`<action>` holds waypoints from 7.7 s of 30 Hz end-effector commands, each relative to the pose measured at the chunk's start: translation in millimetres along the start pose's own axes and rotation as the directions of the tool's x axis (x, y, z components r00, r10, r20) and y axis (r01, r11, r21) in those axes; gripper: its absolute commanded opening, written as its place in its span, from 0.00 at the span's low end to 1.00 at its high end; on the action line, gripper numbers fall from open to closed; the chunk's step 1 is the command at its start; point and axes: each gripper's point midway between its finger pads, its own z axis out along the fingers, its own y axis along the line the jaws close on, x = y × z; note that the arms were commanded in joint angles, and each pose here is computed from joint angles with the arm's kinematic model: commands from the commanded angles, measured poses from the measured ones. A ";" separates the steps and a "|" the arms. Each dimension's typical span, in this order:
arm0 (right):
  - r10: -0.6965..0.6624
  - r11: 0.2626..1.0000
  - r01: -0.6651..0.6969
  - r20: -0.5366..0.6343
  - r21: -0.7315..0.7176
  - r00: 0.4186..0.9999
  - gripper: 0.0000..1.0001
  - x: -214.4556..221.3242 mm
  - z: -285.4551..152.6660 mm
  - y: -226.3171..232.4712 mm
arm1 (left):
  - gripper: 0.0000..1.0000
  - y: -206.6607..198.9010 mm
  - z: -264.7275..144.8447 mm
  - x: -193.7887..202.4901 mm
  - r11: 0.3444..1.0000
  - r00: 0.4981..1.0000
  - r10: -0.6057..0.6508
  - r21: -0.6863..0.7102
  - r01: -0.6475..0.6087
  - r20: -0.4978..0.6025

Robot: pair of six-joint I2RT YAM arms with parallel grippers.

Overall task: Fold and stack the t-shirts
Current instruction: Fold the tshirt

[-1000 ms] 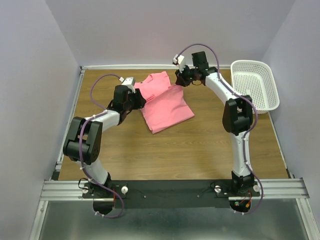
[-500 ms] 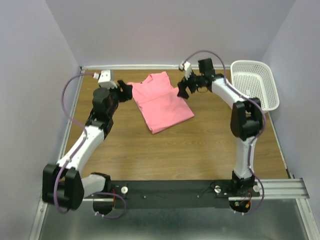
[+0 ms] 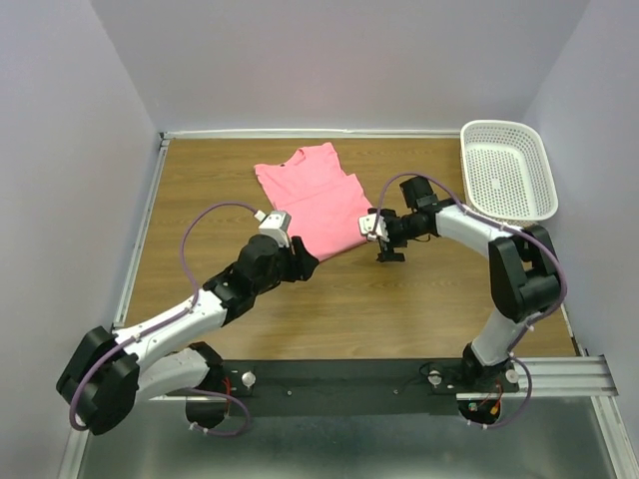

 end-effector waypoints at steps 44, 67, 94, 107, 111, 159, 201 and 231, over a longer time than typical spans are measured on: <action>0.025 0.989 -0.022 0.014 -0.149 1.000 0.67 50.6 -1.2 -22.3 | 0.52 41.1 48.0 37.7 0.280 0.254 0.890 0.014 -0.960 -0.379; 0.027 0.985 -0.028 -0.008 -0.170 1.000 0.61 59.1 5.7 -18.1 | 0.42 61.9 84.4 51.9 0.259 0.194 0.873 0.088 -0.962 -0.448; 0.106 0.980 -0.131 -0.159 -0.153 0.982 0.26 98.9 36.0 -31.4 | 0.00 57.3 88.6 66.5 0.293 0.203 0.896 0.182 -0.939 -0.395; 0.109 0.950 -0.175 -0.250 -0.260 0.962 0.01 74.6 -25.0 82.5 | 0.00 -9.9 47.7 108.7 0.267 0.199 0.960 0.433 -0.861 -0.195; 0.105 0.960 -0.159 -0.233 -0.231 0.967 0.00 51.2 -49.9 104.5 | 0.00 -48.4 17.8 121.3 0.246 0.253 0.966 0.538 -0.806 -0.062; 0.417 0.818 -0.429 0.119 0.383 0.901 0.00 3.3 -44.1 -204.9 | 0.00 20.6 106.2 -178.7 0.352 0.342 0.935 -0.137 -0.926 0.093; 0.441 0.815 -0.412 0.025 0.406 0.897 0.01 -14.5 -94.8 -113.0 | 0.00 -42.1 45.7 -96.6 0.347 0.336 0.931 -0.056 -0.936 0.144; 0.533 0.737 -0.543 0.149 0.403 0.833 0.00 34.8 -12.8 -244.3 | 0.00 30.0 97.5 -163.8 0.523 0.516 0.852 -0.141 -0.841 0.082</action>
